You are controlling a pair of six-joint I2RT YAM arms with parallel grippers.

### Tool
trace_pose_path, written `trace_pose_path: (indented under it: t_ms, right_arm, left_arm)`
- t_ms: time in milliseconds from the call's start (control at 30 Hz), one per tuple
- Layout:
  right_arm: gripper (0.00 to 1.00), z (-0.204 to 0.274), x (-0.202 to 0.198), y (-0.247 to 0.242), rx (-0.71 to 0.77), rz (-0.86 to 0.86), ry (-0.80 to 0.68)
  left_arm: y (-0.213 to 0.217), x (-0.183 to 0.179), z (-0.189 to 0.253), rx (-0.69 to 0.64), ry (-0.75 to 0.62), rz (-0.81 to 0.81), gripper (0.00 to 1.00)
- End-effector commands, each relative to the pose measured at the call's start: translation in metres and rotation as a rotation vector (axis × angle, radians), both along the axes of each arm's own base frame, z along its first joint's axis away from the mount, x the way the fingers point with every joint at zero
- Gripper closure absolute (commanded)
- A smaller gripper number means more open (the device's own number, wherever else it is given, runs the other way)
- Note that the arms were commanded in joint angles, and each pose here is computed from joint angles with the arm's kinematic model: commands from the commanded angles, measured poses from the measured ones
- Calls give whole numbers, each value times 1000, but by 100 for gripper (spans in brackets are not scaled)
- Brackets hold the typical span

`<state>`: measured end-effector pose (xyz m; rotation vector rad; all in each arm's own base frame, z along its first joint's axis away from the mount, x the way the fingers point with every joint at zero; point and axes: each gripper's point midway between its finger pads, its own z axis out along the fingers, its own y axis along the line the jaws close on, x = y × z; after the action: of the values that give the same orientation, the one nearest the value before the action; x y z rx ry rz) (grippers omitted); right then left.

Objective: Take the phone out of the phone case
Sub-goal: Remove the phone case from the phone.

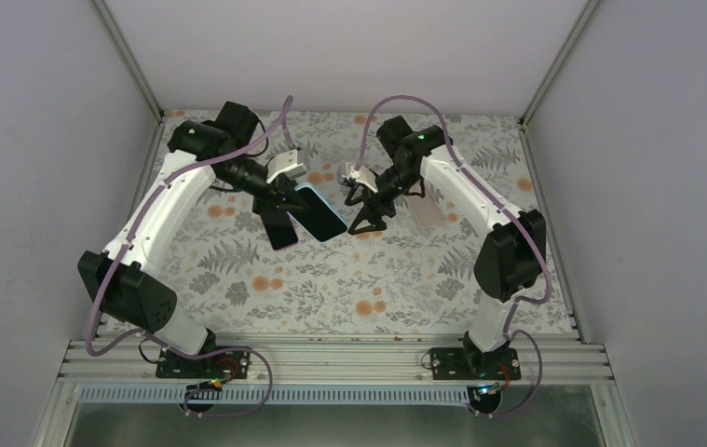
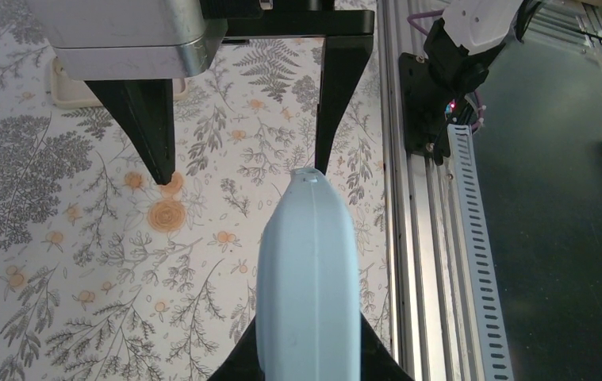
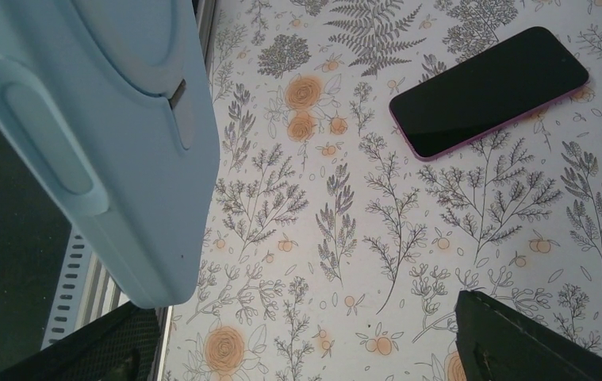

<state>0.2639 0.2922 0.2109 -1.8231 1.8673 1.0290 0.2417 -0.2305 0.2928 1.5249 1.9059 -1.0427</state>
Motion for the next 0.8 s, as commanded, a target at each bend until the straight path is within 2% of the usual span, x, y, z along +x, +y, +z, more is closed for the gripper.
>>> trace_pose_path:
  t_ms: [0,267,333,767]
  right_arm:
    - [8,12,-4,6,41,20,-14]
    - [9,8,30,15,47,-86,-55]
    - [12,8,41,18,46,-121,-67]
    - [10,19,115,20,49,-367,-254]
  left_arm:
    - [-6,-1,13,-62,-24,-22,98]
    - [-7,-6,17,-87,-15,-33,98]
    - [-9,-7,19,-107,-8,-40,98]
    - [-19,-21,42,-227,-1,-104,98]
